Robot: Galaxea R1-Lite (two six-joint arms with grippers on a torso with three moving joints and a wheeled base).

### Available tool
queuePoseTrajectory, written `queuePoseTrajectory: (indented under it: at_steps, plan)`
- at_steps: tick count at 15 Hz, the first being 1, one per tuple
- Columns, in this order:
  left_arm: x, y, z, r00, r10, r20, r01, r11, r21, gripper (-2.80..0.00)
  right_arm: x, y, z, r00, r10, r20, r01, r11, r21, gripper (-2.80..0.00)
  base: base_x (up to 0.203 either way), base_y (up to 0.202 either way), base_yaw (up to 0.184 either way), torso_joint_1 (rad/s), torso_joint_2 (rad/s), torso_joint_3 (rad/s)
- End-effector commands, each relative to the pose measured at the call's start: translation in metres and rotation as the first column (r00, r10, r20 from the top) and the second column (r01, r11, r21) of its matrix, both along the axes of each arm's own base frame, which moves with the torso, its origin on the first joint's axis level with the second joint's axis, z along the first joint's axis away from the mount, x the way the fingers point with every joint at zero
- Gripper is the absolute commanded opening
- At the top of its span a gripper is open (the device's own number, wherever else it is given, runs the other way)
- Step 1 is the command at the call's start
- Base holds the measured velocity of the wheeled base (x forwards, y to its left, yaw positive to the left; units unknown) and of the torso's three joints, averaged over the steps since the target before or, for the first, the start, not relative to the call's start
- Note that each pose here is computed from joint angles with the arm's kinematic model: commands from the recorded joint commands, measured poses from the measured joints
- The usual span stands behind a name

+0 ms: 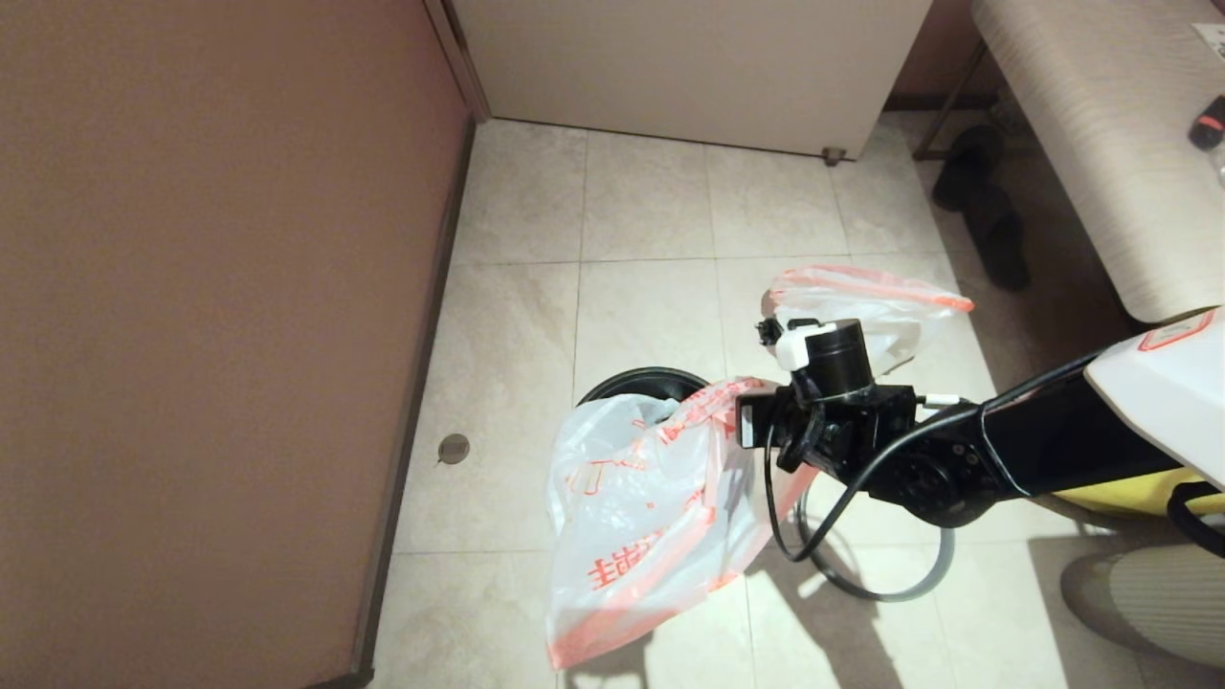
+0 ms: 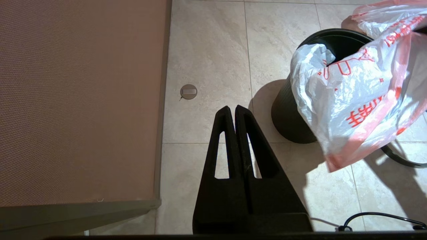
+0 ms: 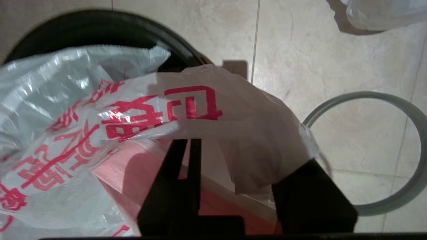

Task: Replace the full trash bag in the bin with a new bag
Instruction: Put the new garbage bag on the trash can

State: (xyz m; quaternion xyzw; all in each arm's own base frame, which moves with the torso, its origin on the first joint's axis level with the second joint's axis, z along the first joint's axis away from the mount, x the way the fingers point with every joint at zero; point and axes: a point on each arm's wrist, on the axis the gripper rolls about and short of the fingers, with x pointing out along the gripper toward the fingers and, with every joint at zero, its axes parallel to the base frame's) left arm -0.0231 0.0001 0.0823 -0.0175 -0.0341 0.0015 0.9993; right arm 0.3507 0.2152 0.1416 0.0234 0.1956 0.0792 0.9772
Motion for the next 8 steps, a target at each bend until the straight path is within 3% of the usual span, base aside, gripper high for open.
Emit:
queuePoseTrajectory:
  at_steps: [1,2,3,5,8]
  plan:
    - [0.0,0.0,0.0,1.0,0.0,-0.001,0.0,1.0,0.0,-2.8,0.004,0.001,0.022,0.998,-0.008,0.06,0.005,0.999,0.043,0.0,0.0,0.0,0.0,0.0,0.0,0.0]
    - [0.0,0.0,0.0,1.0,0.0,-0.001,0.0,1.0,0.0,-2.8,-0.003,-0.004,0.035,0.997,-0.007,0.072,0.004,0.999,0.052,0.0,0.0,0.0,0.0,0.0,0.0,0.0]
    - [0.0,0.0,0.0,1.0,0.0,-0.001,0.0,1.0,0.0,-2.8,-0.01,-0.009,0.04,0.999,-0.007,0.031,0.007,1.0,0.025,0.0,0.0,0.0,0.0,0.0,0.0,0.0]
    - [0.0,0.0,0.0,1.0,0.0,-0.001,0.0,1.0,0.0,-2.8,-0.021,-0.018,0.036,0.993,-0.033,-0.115,0.029,0.999,-0.037,0.0,0.0,0.0,0.0,0.0,0.0,0.0]
    - [0.0,0.0,0.0,1.0,0.0,-0.001,0.0,1.0,0.0,-2.8,-0.035,-0.033,0.069,0.965,-0.071,-0.251,0.093,0.993,0.075,0.0,0.0,0.0,0.0,0.0,0.0,0.0]
